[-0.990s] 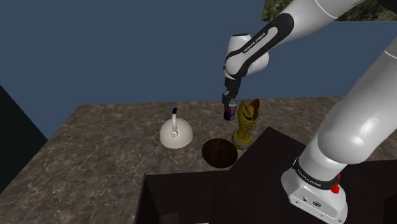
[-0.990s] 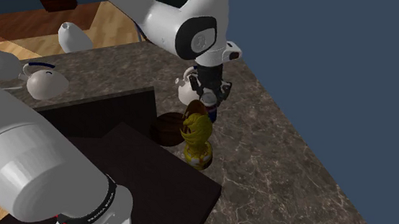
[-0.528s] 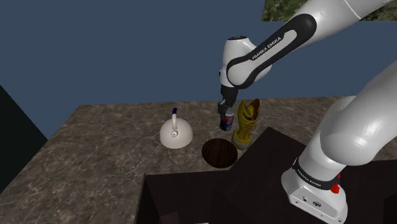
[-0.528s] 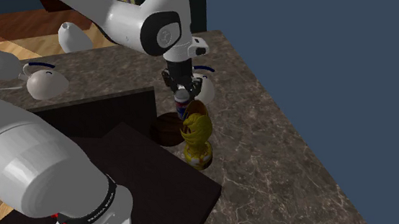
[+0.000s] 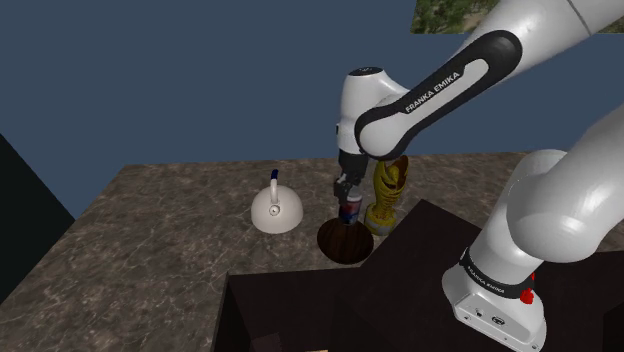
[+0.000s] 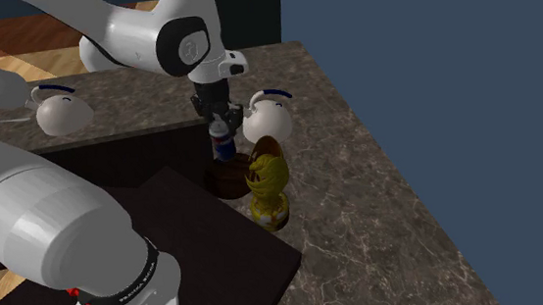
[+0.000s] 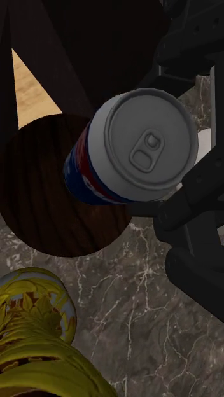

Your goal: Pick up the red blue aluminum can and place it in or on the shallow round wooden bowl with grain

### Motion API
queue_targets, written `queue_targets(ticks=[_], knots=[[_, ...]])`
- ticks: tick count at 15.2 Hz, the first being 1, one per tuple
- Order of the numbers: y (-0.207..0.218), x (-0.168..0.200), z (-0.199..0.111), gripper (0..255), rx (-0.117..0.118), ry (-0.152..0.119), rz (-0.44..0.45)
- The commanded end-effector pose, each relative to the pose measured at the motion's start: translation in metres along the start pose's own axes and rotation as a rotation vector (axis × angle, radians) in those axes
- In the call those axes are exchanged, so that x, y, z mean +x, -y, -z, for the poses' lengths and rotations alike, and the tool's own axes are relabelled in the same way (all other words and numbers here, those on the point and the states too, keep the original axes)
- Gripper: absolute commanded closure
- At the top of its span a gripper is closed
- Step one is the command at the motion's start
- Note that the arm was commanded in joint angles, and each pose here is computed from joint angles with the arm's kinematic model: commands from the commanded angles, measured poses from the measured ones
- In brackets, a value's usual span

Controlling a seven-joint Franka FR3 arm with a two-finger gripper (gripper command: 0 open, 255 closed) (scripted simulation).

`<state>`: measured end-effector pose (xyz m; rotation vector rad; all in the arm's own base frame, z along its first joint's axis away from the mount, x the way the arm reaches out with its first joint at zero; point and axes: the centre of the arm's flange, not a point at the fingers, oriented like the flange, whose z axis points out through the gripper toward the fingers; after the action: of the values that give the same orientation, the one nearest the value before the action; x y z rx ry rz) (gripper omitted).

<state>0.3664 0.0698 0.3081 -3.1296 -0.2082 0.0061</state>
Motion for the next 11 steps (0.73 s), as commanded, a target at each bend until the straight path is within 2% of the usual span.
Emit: queue_targets(ticks=[1,11], knots=[[0.002,-0.001,-0.01,255,0.0,-0.001,-0.001],[0.001,-0.001,-0.062,255,0.0,-0.001,-0.001]])
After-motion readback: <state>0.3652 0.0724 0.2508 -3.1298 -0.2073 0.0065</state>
